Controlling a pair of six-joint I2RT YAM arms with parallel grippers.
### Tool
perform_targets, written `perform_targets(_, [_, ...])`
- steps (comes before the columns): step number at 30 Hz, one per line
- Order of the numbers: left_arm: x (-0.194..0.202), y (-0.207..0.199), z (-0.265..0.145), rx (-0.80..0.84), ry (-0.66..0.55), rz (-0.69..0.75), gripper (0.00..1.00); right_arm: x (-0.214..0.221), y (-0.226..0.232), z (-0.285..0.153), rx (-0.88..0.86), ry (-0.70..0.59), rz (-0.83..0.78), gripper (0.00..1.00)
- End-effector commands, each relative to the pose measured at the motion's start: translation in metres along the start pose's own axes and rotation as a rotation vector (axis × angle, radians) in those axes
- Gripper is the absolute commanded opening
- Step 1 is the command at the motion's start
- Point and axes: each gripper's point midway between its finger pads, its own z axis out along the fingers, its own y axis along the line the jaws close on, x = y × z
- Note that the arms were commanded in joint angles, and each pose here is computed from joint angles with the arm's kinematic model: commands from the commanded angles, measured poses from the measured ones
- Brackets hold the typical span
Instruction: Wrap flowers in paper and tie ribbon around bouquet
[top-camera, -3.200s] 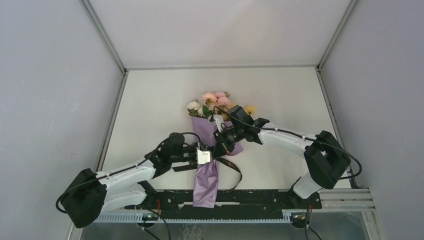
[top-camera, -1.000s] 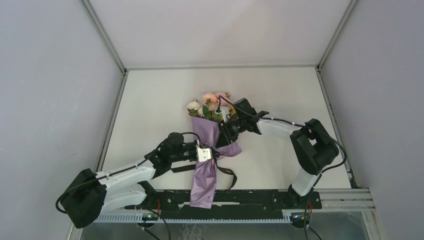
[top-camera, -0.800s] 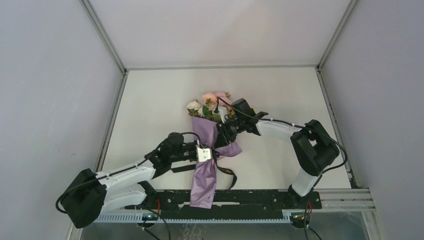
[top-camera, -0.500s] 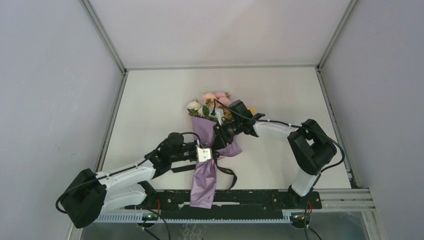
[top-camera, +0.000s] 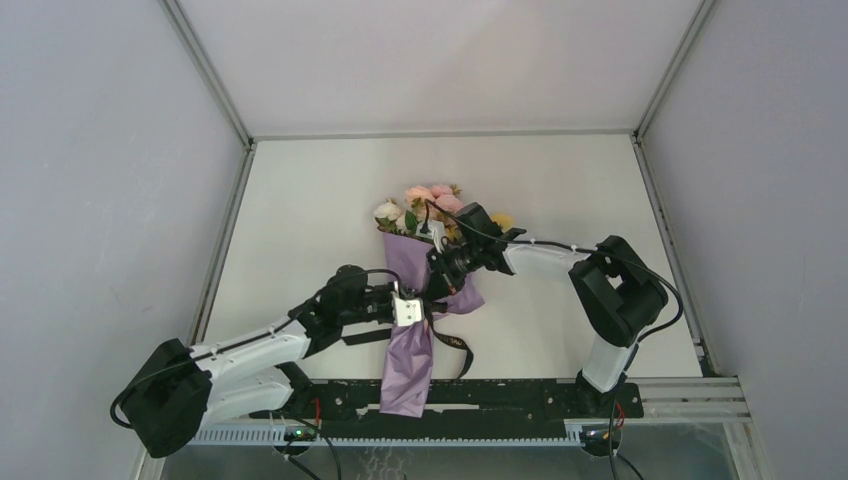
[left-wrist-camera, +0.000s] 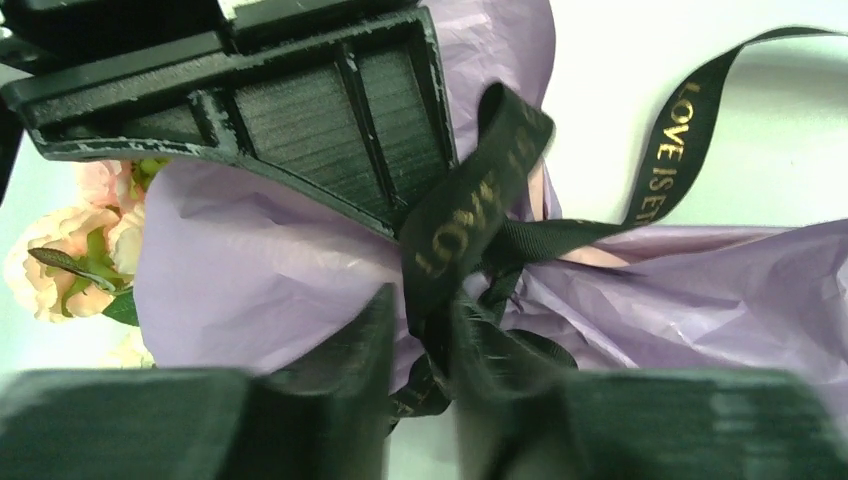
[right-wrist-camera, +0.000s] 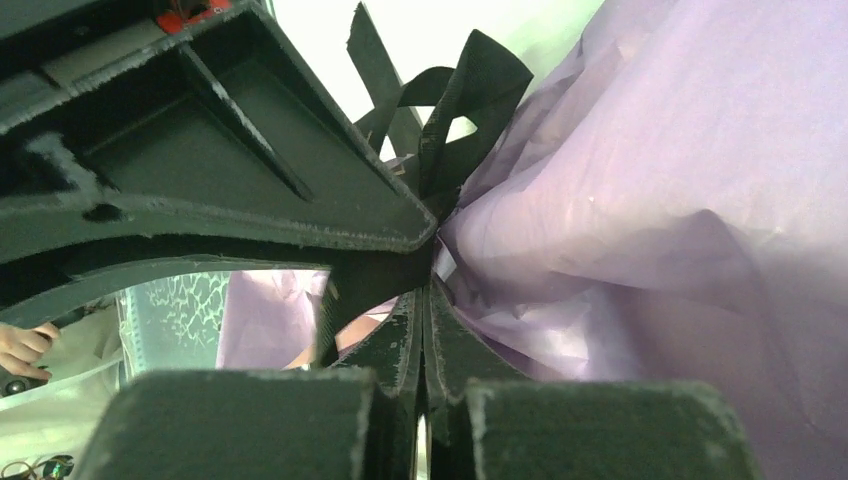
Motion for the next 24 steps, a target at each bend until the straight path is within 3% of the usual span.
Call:
perform_targets(1, [-0.004,0.007,-0.013,0.039,0.018,0.120,0.46,-0.003,0.002,-0.007,0.002,-0.009,-0.022,0.00])
perform_targets(5, [0.010,0.005,-0.048,0.232,0.130,0.239,0.56,-0.004,0.006,-0.008,0.001,-0.008,-0.038,0.00])
perform_targets(9, [0.038,0.001,-0.064,0.350,0.227,0.414,0.58,-0.008,0.008,-0.006,-0.004,-0.019,-0.048,0.00])
perform_targets(15, [0.029,0.030,-0.040,0.267,0.168,0.523,0.56,-0.006,0.009,-0.005,0.002,-0.015,-0.051,0.00])
perform_targets(24, [0.030,0.026,-0.012,0.273,0.049,0.650,0.52,-0.007,0.008,-0.007,0.006,-0.016,-0.051,0.00])
